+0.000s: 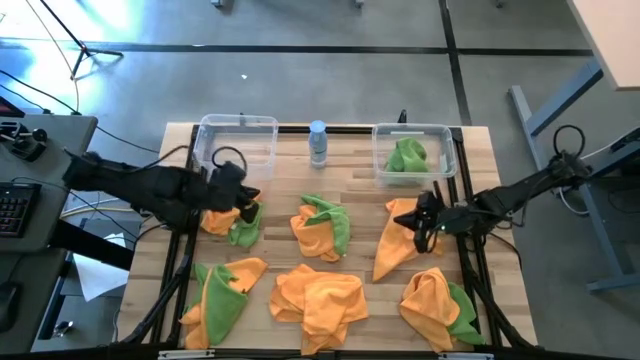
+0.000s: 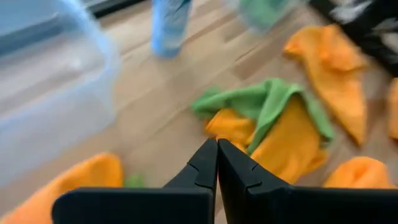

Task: Sort microfiber towel by color & place in baskets
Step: Put the orange towel into the left transparent bin

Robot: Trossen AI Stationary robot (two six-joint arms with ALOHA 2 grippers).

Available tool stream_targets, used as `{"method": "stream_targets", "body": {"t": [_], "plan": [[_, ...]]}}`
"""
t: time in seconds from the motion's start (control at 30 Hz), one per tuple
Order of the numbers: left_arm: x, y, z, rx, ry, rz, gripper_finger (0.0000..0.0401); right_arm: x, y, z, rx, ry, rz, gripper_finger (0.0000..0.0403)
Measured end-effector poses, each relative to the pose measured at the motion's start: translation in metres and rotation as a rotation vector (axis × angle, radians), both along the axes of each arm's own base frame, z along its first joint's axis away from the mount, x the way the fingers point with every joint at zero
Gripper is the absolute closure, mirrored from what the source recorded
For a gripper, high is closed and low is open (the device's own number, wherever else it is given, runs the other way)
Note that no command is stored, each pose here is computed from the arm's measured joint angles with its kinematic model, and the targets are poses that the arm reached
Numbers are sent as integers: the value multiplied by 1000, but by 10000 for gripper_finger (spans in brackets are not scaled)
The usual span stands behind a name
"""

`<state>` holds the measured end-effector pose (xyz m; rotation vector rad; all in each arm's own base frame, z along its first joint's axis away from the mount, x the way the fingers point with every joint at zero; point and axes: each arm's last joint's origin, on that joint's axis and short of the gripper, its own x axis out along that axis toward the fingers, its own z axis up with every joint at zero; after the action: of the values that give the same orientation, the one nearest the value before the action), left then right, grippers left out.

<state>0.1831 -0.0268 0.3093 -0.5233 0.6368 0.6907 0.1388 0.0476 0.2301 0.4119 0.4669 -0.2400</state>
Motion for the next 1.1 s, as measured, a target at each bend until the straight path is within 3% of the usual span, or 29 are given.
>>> {"method": "stream_targets", "body": {"t": [0.27, 0.5, 0.93, 1.1], "plan": [[8, -13, 4, -160, 333, 248, 401, -16, -11, -1, -72, -48, 44, 403], [12, -14, -11, -173, 472, 367, 389, -19, -11, 1, -96, -52, 123, 403], [34, 8, -35, -154, 683, 451, 235, -20, -9, -3, -60, -8, 198, 403], [34, 23, -60, -167, 761, 509, 199, -20, -9, -3, -52, -8, 194, 403]]}}
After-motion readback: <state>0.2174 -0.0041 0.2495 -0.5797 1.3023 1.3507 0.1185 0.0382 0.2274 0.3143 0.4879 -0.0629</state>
